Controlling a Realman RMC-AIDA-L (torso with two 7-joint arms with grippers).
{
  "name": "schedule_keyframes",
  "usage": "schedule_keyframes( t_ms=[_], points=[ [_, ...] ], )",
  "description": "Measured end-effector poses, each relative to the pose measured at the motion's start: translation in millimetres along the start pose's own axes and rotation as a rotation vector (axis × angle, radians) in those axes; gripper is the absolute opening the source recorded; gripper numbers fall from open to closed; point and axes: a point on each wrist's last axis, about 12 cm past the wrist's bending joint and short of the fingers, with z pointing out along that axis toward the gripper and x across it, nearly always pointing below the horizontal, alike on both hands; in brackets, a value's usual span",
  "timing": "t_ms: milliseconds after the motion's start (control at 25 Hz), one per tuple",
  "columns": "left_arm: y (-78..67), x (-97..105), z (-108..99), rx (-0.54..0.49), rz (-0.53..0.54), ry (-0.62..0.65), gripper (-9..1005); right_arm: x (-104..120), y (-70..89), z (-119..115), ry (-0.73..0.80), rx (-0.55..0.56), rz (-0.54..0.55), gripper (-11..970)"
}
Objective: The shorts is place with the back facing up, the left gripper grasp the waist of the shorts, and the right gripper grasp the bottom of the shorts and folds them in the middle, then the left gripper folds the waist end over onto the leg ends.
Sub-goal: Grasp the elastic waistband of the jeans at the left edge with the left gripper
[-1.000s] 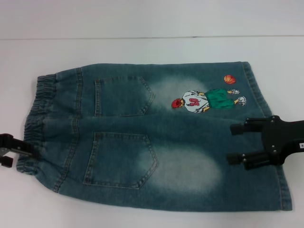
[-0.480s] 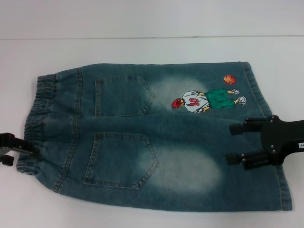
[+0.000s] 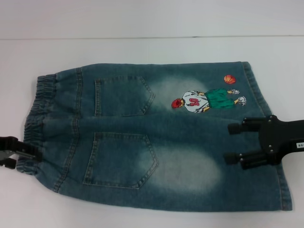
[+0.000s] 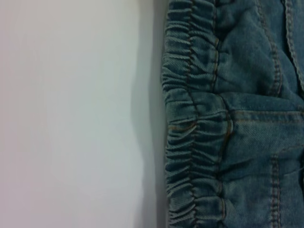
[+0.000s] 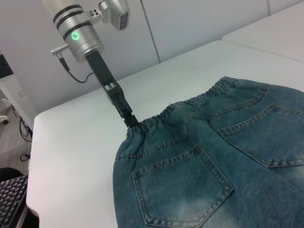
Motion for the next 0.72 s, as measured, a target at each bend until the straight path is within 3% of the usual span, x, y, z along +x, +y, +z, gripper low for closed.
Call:
schedule_keyframes(
  t_ms=[720],
  points=[
    [-2.6,0.7,5.2,0.008,0.001,0.005,873,-0.3,-0.4,3.8,0.021,-0.004,-0.002,897]
  ],
)
